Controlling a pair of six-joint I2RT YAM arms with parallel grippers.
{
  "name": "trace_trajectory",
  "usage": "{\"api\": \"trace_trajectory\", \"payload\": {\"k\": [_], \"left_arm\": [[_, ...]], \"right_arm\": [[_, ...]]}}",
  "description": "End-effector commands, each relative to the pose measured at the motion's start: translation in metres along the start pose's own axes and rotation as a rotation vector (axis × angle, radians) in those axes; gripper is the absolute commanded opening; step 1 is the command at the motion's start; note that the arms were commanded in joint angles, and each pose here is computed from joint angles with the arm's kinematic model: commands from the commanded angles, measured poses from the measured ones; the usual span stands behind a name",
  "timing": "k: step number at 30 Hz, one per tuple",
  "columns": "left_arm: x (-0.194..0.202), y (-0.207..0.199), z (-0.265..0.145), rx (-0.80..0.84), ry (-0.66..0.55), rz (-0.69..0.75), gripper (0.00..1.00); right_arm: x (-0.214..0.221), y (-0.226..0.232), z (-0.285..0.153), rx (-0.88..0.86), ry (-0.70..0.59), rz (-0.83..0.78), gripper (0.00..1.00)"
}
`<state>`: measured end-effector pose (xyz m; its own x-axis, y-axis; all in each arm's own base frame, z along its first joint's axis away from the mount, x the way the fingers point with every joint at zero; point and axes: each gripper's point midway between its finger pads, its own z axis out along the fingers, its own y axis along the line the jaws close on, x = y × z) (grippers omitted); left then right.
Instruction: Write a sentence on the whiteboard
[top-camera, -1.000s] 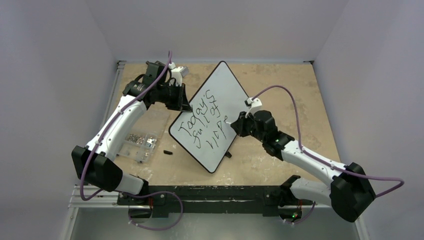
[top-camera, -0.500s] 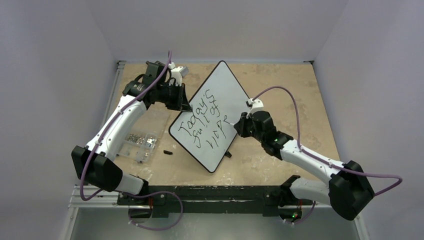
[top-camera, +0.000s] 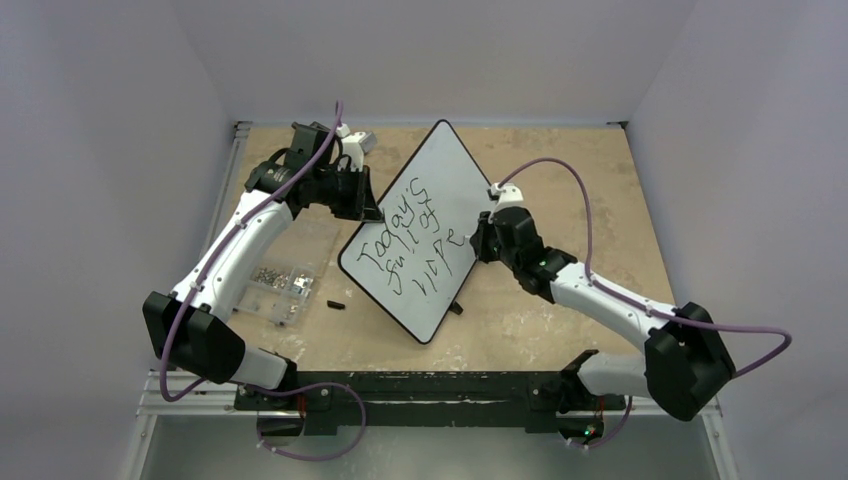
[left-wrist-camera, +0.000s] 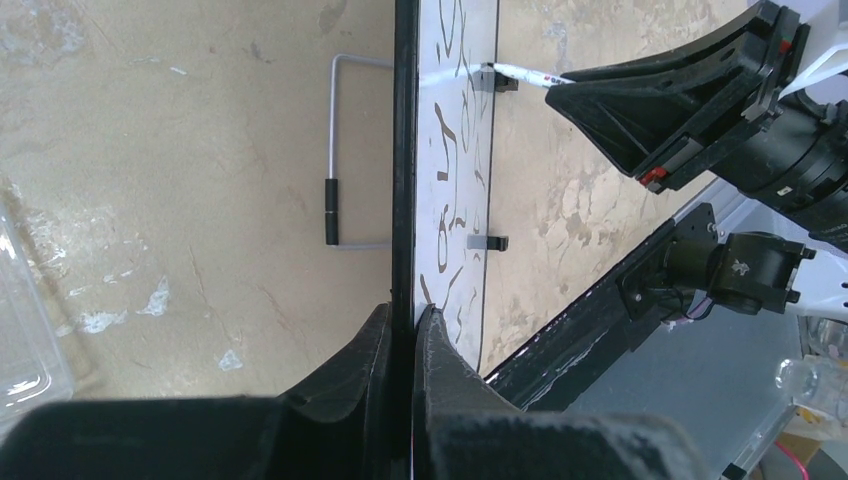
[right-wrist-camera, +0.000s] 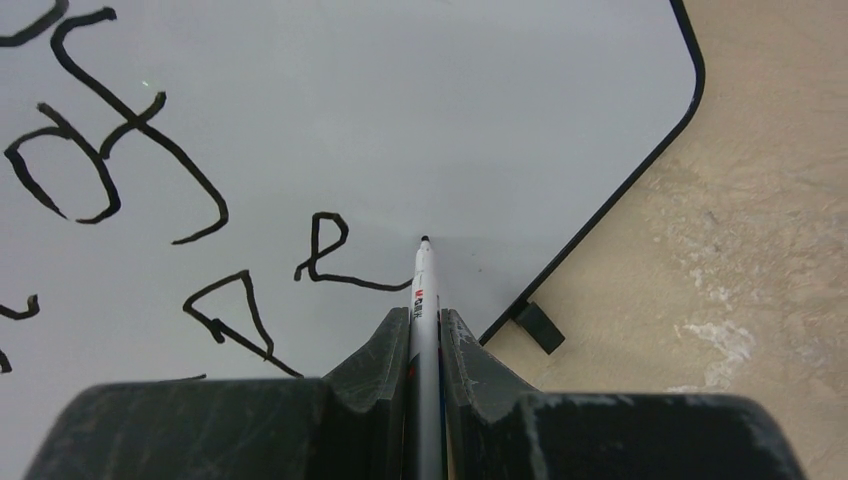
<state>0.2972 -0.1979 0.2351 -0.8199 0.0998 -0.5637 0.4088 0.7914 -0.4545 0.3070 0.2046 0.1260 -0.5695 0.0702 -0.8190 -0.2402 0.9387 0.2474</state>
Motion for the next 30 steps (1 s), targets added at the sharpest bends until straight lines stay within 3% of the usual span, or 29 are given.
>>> {"api": "trace_trajectory", "payload": {"k": [1, 14, 30], "left_arm": [[-0.009, 0.028, -0.004, -0.144, -0.041, 0.047, 0.0], [-0.009, 0.027, -0.006, -0.143, -0.045, 0.05, 0.0], [-0.009, 0.025, -0.008, -0.141, -0.053, 0.053, 0.0]], "right_arm": [[-0.037, 0.013, 0.005, -0.02, -0.074, -0.014, 0.0], [-0.071, 0.03, -0.044, -0.13, -0.159, -0.028, 0.0], [-0.027, 0.07, -0.065, -0.447, -0.082, -0.066, 0.0]]}}
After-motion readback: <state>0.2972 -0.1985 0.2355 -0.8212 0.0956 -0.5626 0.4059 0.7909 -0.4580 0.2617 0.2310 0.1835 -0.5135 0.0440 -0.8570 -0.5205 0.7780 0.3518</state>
